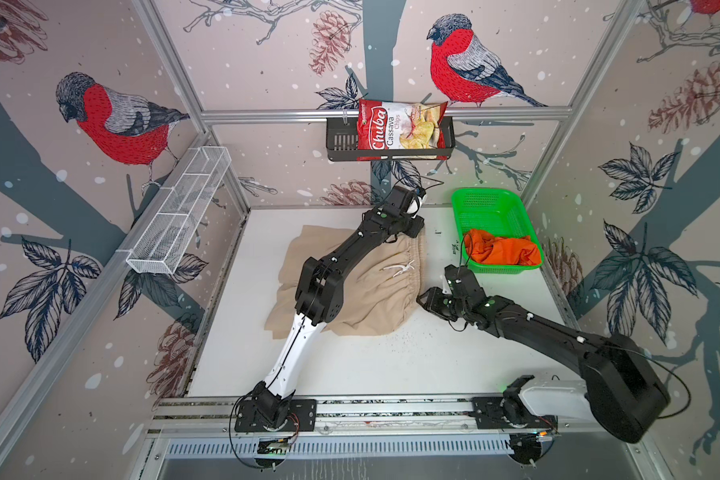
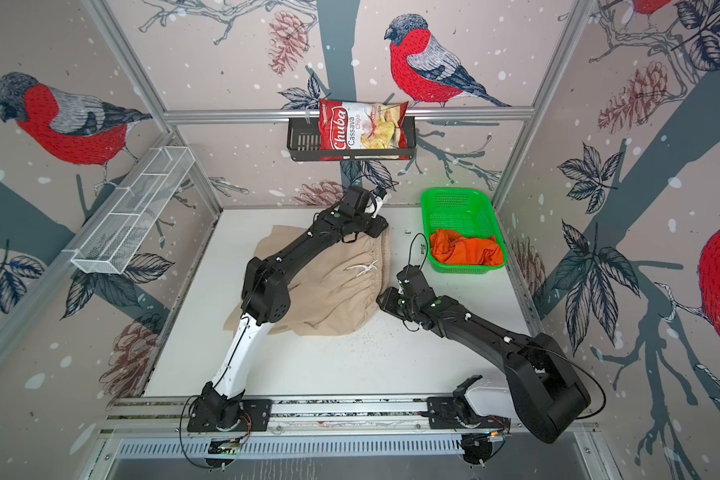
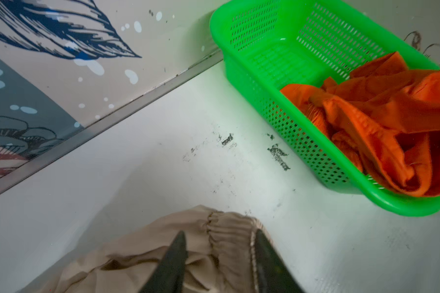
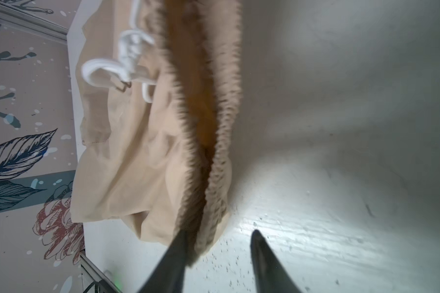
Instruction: Fold and stack the shorts
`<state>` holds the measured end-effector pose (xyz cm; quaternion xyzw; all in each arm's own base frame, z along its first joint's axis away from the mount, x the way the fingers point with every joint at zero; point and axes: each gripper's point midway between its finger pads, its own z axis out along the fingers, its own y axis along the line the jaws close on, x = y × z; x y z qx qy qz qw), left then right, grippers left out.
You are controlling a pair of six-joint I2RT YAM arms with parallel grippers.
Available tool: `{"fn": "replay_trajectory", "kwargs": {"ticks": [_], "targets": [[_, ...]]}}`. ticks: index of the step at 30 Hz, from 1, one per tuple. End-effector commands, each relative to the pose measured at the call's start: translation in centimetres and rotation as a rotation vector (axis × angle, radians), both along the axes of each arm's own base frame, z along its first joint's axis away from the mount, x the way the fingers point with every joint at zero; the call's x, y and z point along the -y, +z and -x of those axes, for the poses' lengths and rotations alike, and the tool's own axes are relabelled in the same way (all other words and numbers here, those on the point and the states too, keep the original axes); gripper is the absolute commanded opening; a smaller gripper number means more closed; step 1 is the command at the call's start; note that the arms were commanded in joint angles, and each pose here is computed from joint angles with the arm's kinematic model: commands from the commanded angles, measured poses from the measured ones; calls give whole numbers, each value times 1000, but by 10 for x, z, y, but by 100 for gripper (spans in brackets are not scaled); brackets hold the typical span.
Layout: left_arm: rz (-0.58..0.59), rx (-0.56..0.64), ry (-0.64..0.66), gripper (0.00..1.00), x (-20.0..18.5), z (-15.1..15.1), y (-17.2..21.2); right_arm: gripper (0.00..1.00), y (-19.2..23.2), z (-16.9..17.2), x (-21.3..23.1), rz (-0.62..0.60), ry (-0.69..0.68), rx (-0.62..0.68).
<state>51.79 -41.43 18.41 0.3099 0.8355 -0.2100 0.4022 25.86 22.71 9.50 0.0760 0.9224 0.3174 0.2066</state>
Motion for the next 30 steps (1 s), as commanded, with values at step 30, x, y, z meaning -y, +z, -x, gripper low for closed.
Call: {"fn": "replay_trajectory", "kwargs": {"ticks": [30], "targets": [[138,-53,-298,50,-74,197,-31,57,-44,-3,12,-377,-106,-214]]}}
